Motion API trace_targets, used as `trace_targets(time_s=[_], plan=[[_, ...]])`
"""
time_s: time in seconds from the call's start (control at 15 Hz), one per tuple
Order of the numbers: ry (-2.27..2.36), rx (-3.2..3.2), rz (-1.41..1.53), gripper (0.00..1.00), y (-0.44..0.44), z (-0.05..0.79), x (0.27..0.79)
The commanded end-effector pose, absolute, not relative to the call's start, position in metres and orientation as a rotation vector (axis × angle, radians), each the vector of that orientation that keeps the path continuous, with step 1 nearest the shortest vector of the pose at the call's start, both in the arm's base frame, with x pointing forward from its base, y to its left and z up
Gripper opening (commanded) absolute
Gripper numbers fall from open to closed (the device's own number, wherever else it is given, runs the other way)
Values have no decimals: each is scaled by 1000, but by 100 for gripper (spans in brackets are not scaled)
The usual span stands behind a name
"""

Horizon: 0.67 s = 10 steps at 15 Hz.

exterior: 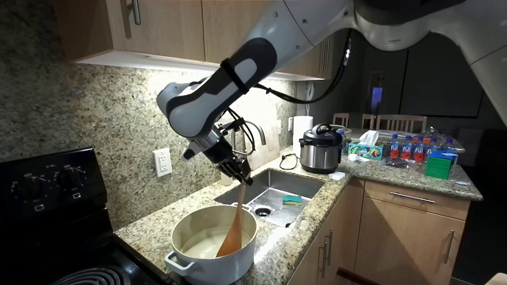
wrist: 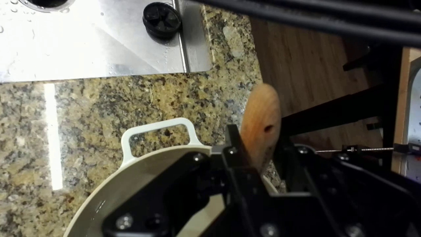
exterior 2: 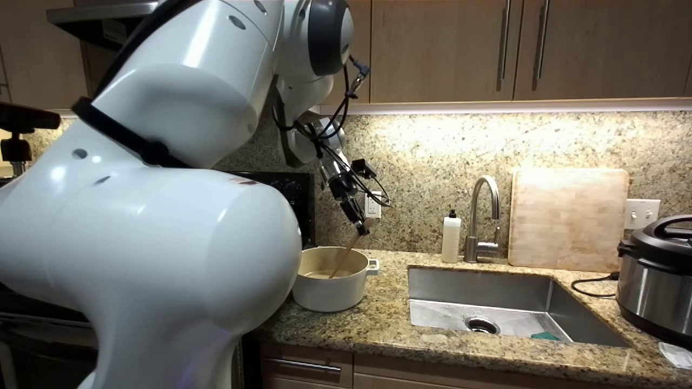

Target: Pick up the cooking stick and stir in the pot

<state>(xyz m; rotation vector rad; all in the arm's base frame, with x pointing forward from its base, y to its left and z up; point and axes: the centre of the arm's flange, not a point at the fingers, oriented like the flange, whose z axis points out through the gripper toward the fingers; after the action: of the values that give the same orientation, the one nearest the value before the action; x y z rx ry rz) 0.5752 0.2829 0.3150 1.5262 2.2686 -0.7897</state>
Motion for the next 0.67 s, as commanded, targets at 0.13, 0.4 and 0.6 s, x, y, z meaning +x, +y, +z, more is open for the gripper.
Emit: trace_targets(time_s=[0.13, 0.4, 0.6], plan=[[2306, 1382, -816, 7, 318, 288, 575], [2267, 1446, -738, 7, 321, 295, 590], [2231, 1513, -703, 7, 315, 301, 603]])
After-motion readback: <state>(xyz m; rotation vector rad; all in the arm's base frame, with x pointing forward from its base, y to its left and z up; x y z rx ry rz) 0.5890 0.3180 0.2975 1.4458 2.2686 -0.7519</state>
